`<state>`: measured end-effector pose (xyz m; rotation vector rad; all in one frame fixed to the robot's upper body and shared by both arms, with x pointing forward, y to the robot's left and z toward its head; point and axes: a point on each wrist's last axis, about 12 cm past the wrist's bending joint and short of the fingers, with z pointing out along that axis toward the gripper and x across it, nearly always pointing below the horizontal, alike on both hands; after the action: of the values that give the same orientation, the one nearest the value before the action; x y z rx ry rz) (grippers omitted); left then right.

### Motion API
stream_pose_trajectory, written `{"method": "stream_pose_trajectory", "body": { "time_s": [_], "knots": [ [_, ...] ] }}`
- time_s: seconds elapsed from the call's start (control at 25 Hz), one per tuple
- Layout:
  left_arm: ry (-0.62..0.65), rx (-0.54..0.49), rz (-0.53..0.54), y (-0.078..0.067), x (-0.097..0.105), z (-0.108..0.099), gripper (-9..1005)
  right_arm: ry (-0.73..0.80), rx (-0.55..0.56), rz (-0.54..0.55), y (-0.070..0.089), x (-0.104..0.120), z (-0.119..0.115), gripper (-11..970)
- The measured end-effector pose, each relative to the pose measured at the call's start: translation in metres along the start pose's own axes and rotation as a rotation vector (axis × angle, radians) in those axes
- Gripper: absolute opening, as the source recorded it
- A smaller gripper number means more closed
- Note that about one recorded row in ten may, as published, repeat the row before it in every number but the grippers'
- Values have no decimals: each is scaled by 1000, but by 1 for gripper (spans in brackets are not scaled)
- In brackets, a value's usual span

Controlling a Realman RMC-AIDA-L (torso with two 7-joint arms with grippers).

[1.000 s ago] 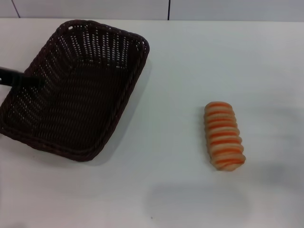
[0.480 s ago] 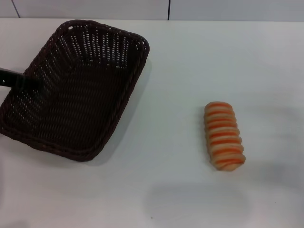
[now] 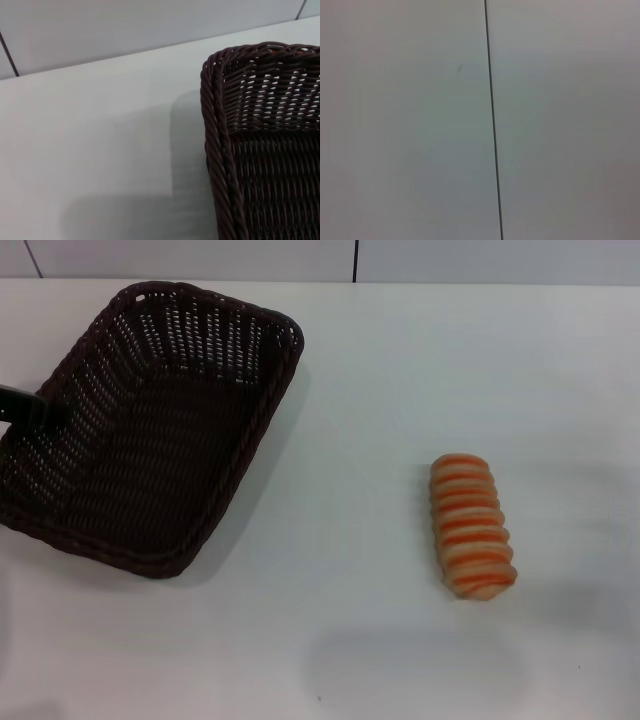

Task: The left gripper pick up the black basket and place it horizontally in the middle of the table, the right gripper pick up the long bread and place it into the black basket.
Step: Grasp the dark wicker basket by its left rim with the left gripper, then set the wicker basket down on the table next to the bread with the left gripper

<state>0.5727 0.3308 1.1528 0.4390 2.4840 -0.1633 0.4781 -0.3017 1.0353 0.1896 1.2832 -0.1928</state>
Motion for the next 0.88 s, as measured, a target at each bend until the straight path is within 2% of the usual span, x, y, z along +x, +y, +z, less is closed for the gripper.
{"method": "stream_pose_trajectory", "body": {
  "time_s": [0.28, 0.48, 0.88],
  "knots": [
    [8, 7, 3, -1, 1, 1, 232, 0, 0, 0, 0, 0, 0, 588],
    [-12, 13, 21, 1, -4, -2, 208, 2, 2, -1, -1, 0, -1, 588],
    [-129, 128, 156, 8, -34, -39, 200, 6, 10, 17, -4, 1, -5, 589]
  ]
}}
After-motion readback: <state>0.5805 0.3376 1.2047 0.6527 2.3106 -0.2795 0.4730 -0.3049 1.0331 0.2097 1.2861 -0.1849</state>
